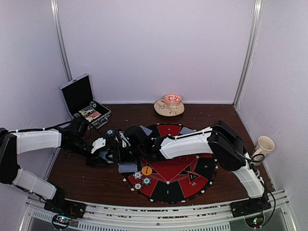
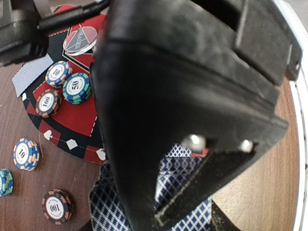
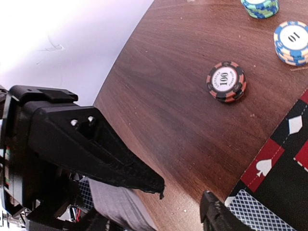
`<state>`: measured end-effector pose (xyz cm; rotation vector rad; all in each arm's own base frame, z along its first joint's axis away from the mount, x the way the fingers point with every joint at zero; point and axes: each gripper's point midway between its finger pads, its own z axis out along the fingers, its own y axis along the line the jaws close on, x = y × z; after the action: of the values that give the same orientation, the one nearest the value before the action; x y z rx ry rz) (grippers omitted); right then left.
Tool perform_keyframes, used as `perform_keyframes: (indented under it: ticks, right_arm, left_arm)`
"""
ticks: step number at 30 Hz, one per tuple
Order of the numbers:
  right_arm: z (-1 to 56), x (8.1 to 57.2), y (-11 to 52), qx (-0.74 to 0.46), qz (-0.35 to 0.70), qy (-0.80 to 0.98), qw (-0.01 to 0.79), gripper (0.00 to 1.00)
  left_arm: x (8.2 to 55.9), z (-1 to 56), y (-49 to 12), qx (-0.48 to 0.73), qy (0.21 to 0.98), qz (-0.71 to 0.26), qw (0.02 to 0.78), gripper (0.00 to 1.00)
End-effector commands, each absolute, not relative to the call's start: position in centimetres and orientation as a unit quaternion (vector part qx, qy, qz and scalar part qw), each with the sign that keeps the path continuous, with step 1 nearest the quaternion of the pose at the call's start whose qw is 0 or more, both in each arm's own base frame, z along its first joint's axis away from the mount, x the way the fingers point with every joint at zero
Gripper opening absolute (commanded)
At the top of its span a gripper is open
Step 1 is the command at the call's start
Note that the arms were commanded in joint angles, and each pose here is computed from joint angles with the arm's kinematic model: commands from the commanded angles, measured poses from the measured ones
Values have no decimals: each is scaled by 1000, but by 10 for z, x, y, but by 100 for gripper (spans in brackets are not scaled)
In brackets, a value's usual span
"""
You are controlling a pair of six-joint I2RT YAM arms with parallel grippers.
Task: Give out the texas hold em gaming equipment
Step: Pick up the poker card from the face-down deck piles.
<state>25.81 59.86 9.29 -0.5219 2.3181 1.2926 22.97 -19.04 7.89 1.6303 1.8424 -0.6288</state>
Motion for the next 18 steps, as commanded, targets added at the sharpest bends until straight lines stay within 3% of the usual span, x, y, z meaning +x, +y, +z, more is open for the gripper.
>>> perform_keyframes:
  ticks: [1,12,18]
  right_arm:
    - [75,273,579,-168,430,858,224,56]
    - [90,277,560,-164,426,857,239,45]
    - [112,264,571,-180,479,830,223,35]
  left_arm:
    - [232,85,-193,617,681,-239,313,52]
    - [233,85,-194,618,680,-240,313,52]
    - [233,85,-194,617,681,-240,312,52]
